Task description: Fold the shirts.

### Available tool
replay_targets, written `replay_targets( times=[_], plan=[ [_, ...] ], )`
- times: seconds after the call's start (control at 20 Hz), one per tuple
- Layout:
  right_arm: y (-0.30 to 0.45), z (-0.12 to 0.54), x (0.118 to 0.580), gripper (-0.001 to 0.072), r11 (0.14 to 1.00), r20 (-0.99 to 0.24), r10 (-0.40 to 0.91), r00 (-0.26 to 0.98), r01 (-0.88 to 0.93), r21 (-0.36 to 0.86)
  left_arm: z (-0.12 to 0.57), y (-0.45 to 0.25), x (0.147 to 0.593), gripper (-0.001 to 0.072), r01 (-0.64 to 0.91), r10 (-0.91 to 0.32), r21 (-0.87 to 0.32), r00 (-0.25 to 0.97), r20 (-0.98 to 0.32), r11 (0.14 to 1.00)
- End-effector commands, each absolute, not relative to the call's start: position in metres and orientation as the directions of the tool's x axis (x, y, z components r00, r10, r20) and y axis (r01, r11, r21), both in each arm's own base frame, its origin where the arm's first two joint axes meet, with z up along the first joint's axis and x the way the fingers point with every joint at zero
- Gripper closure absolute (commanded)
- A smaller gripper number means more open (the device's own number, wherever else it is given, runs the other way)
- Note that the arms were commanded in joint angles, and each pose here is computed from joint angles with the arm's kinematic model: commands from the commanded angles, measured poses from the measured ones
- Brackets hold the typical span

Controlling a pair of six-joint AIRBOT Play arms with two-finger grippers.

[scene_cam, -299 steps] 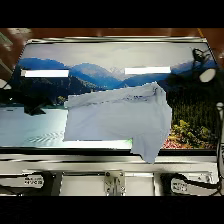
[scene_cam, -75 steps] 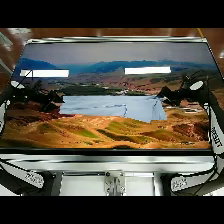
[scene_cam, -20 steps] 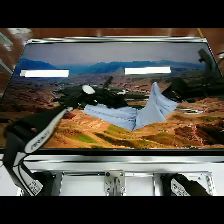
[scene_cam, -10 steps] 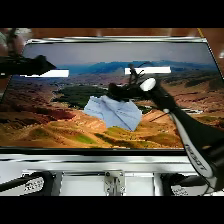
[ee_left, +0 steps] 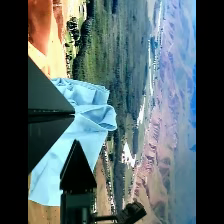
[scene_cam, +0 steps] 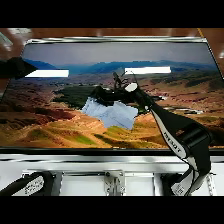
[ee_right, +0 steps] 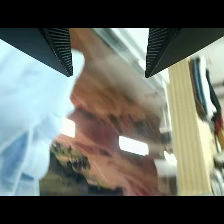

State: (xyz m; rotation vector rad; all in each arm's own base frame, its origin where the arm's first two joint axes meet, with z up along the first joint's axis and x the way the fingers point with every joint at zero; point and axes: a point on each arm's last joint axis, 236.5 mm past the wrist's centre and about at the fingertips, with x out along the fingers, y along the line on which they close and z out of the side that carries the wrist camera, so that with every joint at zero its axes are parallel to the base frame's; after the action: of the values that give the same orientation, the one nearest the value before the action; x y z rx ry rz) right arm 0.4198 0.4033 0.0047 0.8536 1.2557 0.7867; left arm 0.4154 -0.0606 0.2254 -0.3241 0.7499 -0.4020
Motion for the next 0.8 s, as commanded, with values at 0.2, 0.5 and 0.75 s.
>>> replay_targets(
  times=[0.2,0.5,0.75],
  plan=[
    [0.131,-0.037,0.371,0.0032,0.938,-0.928,0.340,-0.152,-0.014,0.346,0.197,-0.061,0.409,0.0668,0.219,-0.464,-0.429,0.621,-0.632,0.877],
    [0.146,-0.084,0.355,0.0032,0.815,-0.810,0.572,-0.129,0.202,0.543,0.197,-0.061,0.409,0.0668,0.216,-0.464,-0.431,0.621,-0.632,0.876],
    [0.194,-0.115,0.361,0.0034,0.718,-0.725,0.684,-0.083,0.254,0.648,0.198,-0.062,0.409,0.0668,0.205,-0.467,-0.445,0.621,-0.629,0.872]
  ],
)
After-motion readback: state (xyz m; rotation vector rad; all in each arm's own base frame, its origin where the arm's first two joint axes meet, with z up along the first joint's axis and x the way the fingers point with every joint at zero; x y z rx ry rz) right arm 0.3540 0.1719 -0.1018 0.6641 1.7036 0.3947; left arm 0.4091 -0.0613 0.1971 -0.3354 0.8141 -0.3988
